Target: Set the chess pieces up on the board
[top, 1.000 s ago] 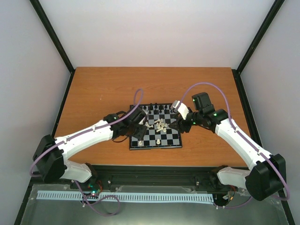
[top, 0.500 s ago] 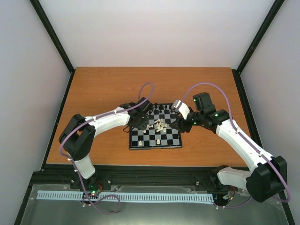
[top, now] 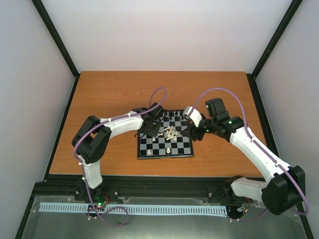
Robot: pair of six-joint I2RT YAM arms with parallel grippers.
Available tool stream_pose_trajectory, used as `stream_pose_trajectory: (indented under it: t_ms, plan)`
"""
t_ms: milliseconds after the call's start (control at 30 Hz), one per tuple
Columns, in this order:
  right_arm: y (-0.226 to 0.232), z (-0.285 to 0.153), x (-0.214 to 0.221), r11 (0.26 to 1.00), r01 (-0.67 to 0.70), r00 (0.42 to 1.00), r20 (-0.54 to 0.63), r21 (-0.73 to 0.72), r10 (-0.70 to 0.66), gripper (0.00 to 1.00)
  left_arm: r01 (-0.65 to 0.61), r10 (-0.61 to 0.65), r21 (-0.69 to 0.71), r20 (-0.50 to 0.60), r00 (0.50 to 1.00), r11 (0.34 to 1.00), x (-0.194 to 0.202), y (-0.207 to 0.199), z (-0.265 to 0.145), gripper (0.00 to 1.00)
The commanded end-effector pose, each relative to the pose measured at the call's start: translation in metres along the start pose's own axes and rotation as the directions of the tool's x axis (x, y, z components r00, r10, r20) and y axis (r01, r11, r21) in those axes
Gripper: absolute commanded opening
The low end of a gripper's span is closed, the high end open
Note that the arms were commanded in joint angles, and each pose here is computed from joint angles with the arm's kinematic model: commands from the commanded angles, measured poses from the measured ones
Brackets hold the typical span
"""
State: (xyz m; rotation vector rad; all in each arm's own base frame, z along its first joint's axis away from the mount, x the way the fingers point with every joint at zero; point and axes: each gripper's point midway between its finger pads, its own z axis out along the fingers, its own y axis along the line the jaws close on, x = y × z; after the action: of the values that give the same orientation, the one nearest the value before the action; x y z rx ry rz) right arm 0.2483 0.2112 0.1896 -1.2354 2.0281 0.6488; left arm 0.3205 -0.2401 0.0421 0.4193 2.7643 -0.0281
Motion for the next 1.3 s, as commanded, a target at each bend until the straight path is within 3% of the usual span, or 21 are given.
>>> stream_pose_trajectory:
  t_ms: [0,167,333,700,967,1267]
  plan:
    - [-0.003,-0.004,-0.001,1.000,0.012,1.000,0.009,0.020,-0.012,0.60,0.000,-0.001,0.018,0.029,1.000,1.000,-0.016,-0.004,-0.001,0.21]
    - [-0.003,-0.003,0.000,1.000,0.014,1.000,0.005,0.018,-0.014,0.60,-0.004,0.003,0.021,0.028,1.000,1.000,-0.011,-0.003,-0.003,0.12]
    - [-0.003,-0.002,0.000,1.000,0.014,1.000,0.004,0.015,-0.014,0.60,-0.002,0.001,0.020,0.034,0.999,1.000,-0.006,0.001,-0.012,0.10]
    - [-0.002,0.000,0.002,1.000,0.010,1.000,-0.003,0.003,-0.010,0.60,-0.015,0.015,0.004,0.021,1.000,1.000,0.001,0.007,-0.017,0.13]
    - [-0.003,0.000,0.002,1.000,0.012,1.000,-0.006,0.006,-0.012,0.61,-0.008,0.008,-0.003,0.025,1.000,1.000,-0.013,0.006,-0.011,0.30]
    - [-0.003,0.001,0.004,1.000,0.012,1.000,-0.013,0.004,-0.012,0.61,-0.017,0.017,0.013,-0.005,1.000,1.000,-0.010,0.002,-0.006,0.20]
